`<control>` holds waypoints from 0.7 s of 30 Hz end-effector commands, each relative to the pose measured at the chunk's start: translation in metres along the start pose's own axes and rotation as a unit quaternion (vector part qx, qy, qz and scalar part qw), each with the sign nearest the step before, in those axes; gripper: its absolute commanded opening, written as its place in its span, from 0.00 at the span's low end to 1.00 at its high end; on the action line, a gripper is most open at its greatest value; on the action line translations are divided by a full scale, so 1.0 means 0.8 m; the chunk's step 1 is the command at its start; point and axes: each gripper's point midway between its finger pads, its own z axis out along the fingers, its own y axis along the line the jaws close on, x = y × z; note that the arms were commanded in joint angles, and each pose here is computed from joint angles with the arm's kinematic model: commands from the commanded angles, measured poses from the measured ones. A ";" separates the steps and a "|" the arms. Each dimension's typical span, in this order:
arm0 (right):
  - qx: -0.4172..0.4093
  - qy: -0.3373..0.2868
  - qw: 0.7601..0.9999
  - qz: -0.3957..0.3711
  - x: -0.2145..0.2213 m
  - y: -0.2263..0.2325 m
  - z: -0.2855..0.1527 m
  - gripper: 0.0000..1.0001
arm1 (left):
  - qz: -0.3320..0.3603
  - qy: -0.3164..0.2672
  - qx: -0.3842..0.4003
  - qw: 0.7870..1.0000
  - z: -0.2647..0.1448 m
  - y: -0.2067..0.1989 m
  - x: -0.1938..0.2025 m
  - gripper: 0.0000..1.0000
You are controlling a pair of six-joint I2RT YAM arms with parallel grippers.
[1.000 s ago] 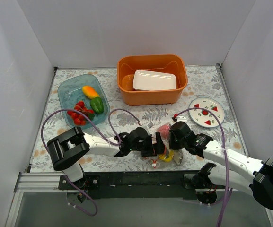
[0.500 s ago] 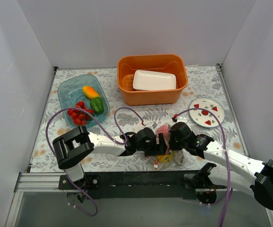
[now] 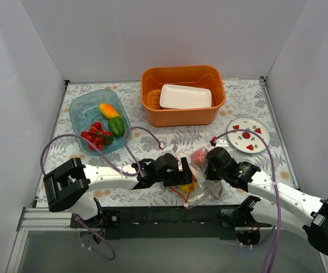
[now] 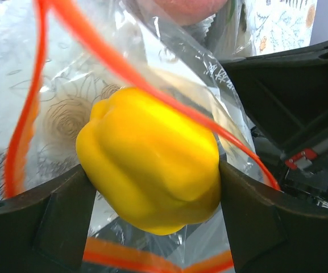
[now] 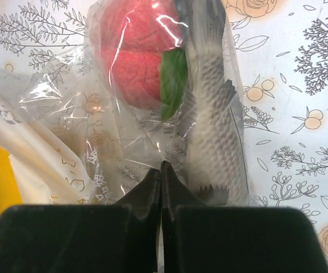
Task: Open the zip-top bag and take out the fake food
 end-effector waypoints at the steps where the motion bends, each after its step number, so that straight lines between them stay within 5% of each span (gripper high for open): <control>1: 0.009 -0.038 0.999 0.009 -0.033 0.002 -0.013 0.01 | -0.003 -0.047 -0.058 0.997 -0.031 0.029 -0.021 0.29; 12: -0.007 -0.046 0.999 0.007 -0.037 0.007 -0.021 0.01 | -0.009 -0.149 -0.179 0.972 -0.123 0.079 -0.080 0.26; 21: -0.022 -0.053 0.998 -0.004 -0.042 0.012 -0.025 0.01 | -0.034 -0.286 -0.219 0.932 -0.213 0.113 -0.263 0.27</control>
